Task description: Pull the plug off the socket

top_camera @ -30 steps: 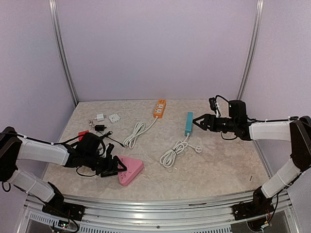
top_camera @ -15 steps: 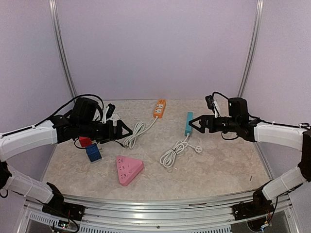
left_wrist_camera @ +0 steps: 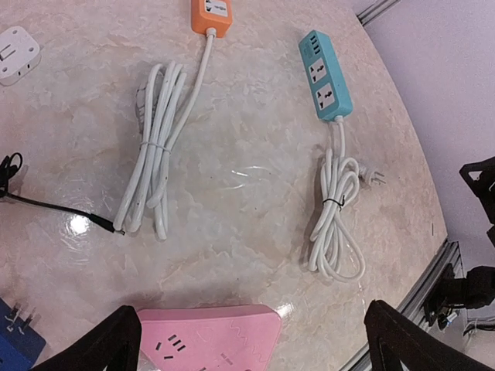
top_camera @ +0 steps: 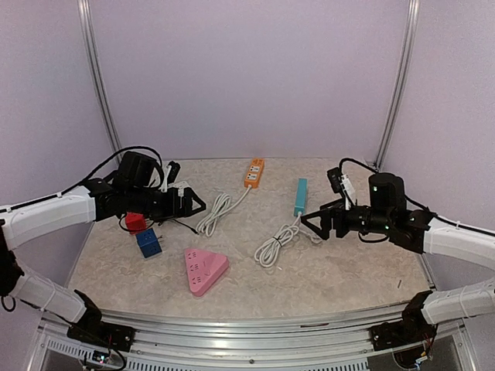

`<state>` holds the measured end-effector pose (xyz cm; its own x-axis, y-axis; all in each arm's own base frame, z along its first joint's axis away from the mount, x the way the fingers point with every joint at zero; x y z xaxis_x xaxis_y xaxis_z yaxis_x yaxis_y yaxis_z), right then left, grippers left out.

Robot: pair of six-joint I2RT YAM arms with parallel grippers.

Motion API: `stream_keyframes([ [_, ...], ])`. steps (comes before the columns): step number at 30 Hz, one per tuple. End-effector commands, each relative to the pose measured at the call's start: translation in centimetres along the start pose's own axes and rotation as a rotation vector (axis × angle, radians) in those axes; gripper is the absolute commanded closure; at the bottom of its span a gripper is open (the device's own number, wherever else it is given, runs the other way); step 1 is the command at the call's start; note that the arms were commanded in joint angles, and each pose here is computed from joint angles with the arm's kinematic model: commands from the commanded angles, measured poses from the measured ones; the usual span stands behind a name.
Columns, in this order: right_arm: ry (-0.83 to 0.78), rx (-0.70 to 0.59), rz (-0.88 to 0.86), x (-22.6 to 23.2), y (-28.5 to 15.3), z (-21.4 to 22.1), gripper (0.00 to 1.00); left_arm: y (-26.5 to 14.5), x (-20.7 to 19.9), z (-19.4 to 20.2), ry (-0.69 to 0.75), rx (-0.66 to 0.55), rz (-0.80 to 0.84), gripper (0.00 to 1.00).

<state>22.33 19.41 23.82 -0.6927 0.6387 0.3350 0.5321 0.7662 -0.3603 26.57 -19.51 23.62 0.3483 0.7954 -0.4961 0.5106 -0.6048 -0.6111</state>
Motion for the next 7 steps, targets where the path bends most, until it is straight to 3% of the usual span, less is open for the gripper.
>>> stream_keyframes([
  [1, 0.01, 0.011, 0.057, -0.26, -0.55, 2.21, 0.0, 1.53, 0.43, 1.11, 0.029, 0.027, -0.012, 0.01],
  [7, 0.018, 0.007, 0.064, -0.15, -0.78, 2.67, 0.0, 1.68, 0.01, 0.45, 0.037, -0.006, -0.005, 0.01],
])
Point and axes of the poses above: each gripper's point midway between its finger pads, its own y axis out along the fingers, its own x axis along the line the jaws close on, z = x × y, the point moved 8 cm from there along -y, back along the fingers, and after that the axes turned 1 degree about y, right-handed, at the moved point
